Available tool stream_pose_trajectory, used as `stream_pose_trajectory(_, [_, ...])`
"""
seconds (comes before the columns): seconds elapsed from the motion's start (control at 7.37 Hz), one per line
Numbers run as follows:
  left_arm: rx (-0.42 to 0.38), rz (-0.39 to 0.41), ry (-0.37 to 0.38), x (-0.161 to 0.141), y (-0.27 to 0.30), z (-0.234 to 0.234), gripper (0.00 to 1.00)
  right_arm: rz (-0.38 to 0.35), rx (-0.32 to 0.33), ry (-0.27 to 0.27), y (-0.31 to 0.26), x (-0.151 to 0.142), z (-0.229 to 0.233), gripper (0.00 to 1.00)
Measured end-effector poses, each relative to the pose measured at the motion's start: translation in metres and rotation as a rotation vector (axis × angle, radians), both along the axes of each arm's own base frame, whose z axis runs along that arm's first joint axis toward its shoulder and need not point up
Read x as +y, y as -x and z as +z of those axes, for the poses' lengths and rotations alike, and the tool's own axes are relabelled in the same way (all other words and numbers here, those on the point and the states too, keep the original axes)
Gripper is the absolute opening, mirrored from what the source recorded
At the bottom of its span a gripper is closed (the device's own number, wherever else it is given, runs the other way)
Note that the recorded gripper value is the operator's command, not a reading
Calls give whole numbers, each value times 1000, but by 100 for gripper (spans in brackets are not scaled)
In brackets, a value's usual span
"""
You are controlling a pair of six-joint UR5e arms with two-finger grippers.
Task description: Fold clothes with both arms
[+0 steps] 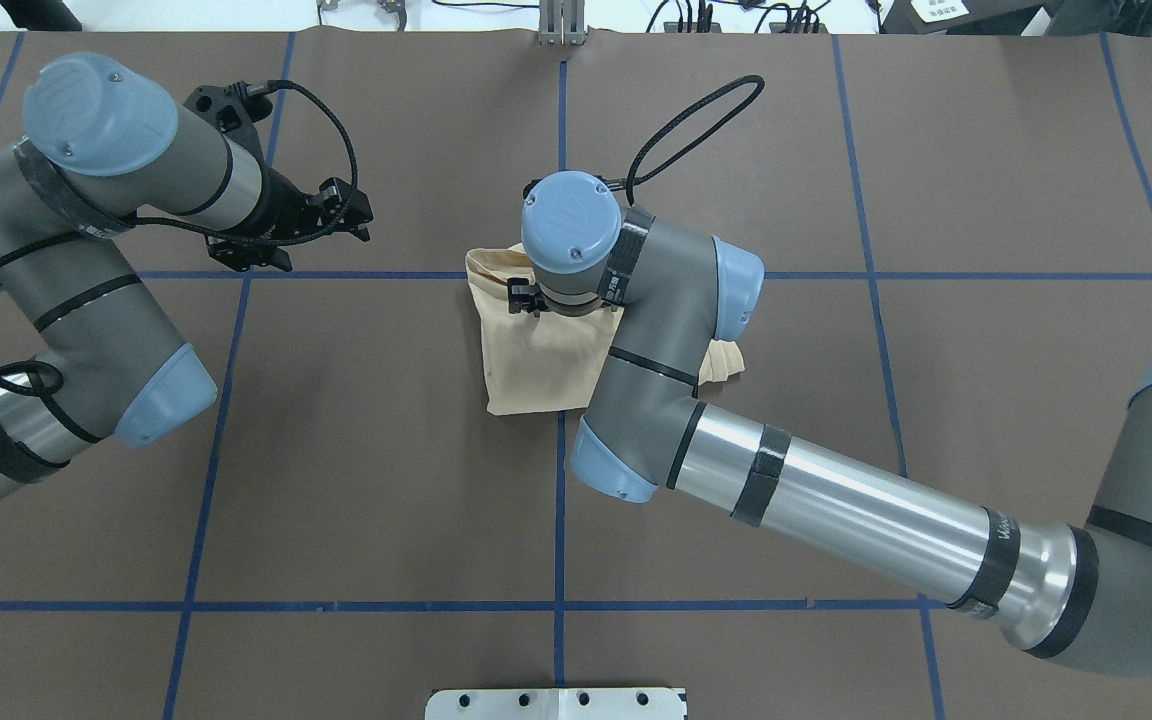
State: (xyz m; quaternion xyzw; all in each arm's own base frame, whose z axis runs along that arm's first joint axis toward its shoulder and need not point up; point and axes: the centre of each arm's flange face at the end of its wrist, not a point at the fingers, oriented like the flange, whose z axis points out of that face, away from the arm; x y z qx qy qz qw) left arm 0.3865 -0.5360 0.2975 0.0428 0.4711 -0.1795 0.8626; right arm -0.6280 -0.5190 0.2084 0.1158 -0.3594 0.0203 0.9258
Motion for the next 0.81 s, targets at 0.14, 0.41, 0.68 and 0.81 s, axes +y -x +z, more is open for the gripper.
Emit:
stream_pose_trajectory(0.14, [1,0,0,0,0,0,99,6,7,4,-2,-5,3,100])
stream_pose_trajectory(0.41, [1,0,1,0,0,0,99,8,22,12,2,-11,11,100])
stream_pose_trajectory(0.68, [4,1,0,0,0,-2,99,10,20,8,3,-18,7,100])
stream_pose_trajectory(0.81, [6,1,-1,0,0,-2,99,15,10,0,4,-27,5,100])
